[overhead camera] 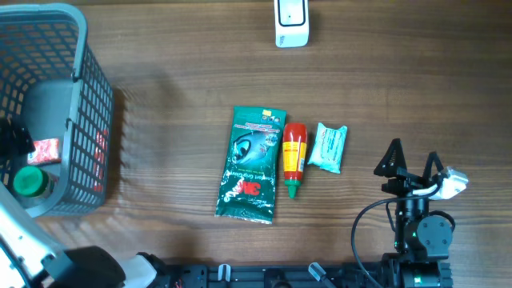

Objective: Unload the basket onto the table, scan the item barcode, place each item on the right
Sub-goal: 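Lower the left gripper into the basket and grasp the green-lidded jar, then lift the green-lidded jar out and place it beside the snack bag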

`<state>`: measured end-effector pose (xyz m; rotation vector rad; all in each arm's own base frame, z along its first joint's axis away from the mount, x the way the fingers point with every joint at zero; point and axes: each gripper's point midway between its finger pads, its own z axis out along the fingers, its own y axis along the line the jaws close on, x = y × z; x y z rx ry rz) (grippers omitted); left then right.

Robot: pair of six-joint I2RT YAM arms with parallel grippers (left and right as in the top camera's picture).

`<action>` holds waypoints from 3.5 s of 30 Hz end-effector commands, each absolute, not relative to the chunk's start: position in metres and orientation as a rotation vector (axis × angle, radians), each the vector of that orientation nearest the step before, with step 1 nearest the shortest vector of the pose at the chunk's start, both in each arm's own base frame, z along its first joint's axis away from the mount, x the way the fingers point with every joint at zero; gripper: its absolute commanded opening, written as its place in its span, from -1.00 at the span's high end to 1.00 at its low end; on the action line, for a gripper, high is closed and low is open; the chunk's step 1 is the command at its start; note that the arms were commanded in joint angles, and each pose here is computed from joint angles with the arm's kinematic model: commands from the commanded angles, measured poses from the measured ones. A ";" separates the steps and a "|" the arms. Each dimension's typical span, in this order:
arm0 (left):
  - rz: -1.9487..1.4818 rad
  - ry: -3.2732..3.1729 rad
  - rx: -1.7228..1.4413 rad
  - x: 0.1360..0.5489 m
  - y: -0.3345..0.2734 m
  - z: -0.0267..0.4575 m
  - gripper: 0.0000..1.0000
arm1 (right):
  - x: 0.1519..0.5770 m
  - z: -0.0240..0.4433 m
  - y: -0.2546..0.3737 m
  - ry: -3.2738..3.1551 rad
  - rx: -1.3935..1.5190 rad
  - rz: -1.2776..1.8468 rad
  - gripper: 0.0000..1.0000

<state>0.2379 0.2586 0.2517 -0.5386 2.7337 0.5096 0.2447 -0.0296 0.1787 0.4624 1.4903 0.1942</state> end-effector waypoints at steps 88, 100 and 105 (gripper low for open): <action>-0.252 2.629 0.552 0.366 -0.134 0.250 -0.10 | 0.244 0.180 -0.031 1.480 0.469 0.188 -1.00; -0.207 3.047 0.511 0.363 -0.129 0.069 -0.11 | 0.244 0.180 -0.031 1.480 0.469 0.188 -0.99; -0.076 3.080 0.289 0.356 -0.111 0.022 -0.15 | 0.244 0.180 -0.031 1.481 0.469 0.188 -0.99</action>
